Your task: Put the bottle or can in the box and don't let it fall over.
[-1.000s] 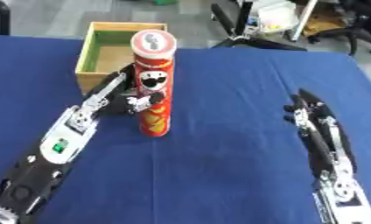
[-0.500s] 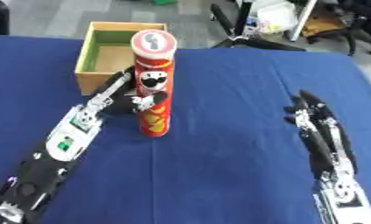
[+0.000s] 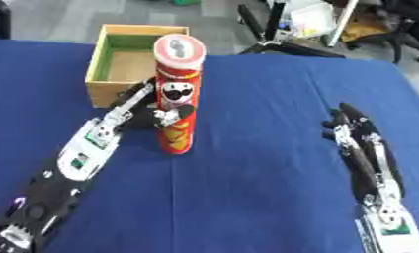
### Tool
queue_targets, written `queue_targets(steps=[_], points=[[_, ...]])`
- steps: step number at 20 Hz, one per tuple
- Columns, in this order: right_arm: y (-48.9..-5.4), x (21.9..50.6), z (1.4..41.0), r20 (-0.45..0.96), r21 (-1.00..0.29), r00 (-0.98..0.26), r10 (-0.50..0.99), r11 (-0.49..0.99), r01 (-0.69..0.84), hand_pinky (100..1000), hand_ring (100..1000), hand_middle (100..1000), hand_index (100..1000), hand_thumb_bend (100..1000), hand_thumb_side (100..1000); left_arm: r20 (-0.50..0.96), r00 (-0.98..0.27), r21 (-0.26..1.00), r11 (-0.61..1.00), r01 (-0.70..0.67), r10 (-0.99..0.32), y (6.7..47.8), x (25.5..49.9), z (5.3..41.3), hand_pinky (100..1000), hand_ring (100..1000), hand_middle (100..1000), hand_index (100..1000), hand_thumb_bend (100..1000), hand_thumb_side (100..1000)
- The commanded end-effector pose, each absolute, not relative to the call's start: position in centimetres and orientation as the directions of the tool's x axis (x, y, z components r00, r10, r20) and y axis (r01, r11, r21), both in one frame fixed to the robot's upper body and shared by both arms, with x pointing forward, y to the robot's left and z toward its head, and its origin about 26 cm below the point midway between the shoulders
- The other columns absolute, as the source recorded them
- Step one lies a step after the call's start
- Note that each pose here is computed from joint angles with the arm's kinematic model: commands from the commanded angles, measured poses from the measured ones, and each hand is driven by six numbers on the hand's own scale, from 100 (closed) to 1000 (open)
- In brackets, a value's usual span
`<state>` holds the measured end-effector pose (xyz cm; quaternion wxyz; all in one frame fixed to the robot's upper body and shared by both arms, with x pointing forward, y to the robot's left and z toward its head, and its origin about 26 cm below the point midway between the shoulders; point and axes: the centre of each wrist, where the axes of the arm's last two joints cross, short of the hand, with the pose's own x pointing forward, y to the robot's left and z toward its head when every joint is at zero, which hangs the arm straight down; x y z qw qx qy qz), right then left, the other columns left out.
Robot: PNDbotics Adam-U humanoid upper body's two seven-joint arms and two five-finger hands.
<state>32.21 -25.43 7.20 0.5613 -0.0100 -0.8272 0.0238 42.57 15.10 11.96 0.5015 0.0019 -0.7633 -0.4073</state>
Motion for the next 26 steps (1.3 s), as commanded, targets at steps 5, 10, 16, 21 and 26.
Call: queue_targets(steps=[5, 10, 16, 21, 26], points=[[-25.45, 32.35, 7.79, 0.921, -0.052, -0.388, 0.042, 0.998, -0.016, 734, 759, 798, 880, 100, 556, 0.752, -0.537, 0.629, 0.658, 0.413, -0.382, 14.65, 42.74, 13.21, 665, 665, 743, 953, 439, 557], [-25.45, 32.35, 7.78, 0.921, -0.052, -0.388, 0.041, 0.999, -0.016, 734, 759, 798, 880, 100, 557, 0.754, -0.544, 0.627, 0.648, 0.432, -0.367, 14.64, 42.71, 13.20, 580, 563, 616, 889, 269, 497], [-25.45, 32.34, 7.76, 0.921, -0.051, -0.388, 0.041, 0.999, -0.016, 734, 759, 798, 880, 100, 557, 0.768, -0.538, 0.610, 0.653, 0.449, -0.348, 14.55, 42.71, 13.07, 472, 447, 477, 803, 100, 398], [-25.46, 32.33, 7.72, 0.921, -0.051, -0.387, 0.040, 0.999, -0.018, 734, 759, 797, 872, 100, 557, 0.788, -0.516, 0.587, 0.663, 0.464, -0.336, 14.36, 42.70, 12.82, 379, 345, 365, 725, 100, 409], [-25.44, 32.33, 7.75, 0.920, -0.052, -0.389, 0.040, 0.998, -0.021, 734, 758, 797, 874, 100, 558, 0.809, -0.491, 0.550, 0.714, 0.434, -0.324, 14.48, 42.72, 12.95, 305, 276, 290, 671, 100, 547]])
